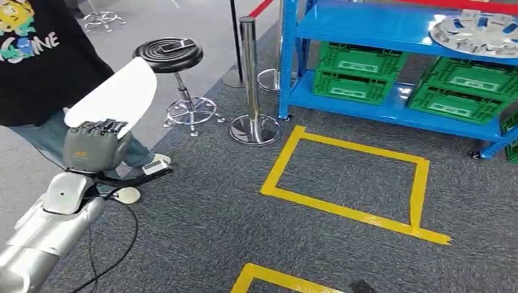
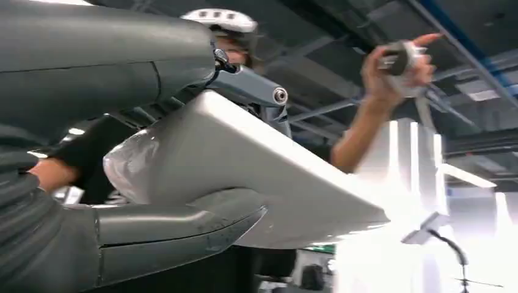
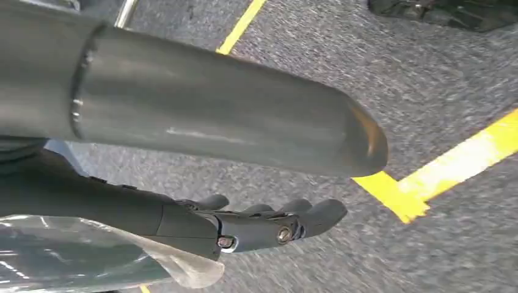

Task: Take the parts from the cabinet and place them on the table.

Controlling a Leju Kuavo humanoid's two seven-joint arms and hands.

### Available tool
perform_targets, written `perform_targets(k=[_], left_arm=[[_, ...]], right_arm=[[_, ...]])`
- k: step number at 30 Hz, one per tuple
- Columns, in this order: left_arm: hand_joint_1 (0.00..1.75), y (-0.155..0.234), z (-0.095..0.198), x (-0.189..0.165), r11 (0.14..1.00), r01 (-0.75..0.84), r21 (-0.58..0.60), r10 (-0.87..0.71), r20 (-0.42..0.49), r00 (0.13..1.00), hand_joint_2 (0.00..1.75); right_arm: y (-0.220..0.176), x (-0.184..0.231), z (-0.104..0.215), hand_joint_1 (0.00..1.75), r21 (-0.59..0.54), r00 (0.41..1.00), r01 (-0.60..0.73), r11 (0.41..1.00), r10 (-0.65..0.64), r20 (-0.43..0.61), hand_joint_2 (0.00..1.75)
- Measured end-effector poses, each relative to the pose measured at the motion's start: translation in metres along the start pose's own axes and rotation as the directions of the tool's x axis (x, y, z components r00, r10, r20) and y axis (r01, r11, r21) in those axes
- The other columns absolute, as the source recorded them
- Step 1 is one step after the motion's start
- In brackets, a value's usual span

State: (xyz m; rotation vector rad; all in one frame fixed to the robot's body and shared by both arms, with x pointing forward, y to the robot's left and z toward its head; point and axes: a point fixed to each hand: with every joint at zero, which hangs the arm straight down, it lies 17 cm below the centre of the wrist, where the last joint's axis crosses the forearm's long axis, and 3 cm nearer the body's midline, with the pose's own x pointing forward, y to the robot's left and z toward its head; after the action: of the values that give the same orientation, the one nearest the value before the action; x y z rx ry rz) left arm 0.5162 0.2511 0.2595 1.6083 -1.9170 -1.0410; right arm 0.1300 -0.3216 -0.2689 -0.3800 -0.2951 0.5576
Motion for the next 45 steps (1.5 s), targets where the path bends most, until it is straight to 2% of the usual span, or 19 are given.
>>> perform_targets(k=[45], left_arm=[[1.75,-0.005,-0.01,0.008,1.0,-0.025,-0.005,0.025,-0.009,1.0,1.75]], right_arm=[[0.0,-0.019,0.001,0.0,-0.002,0.999,0.015,1.0,-0.015,-0.039,0.0]])
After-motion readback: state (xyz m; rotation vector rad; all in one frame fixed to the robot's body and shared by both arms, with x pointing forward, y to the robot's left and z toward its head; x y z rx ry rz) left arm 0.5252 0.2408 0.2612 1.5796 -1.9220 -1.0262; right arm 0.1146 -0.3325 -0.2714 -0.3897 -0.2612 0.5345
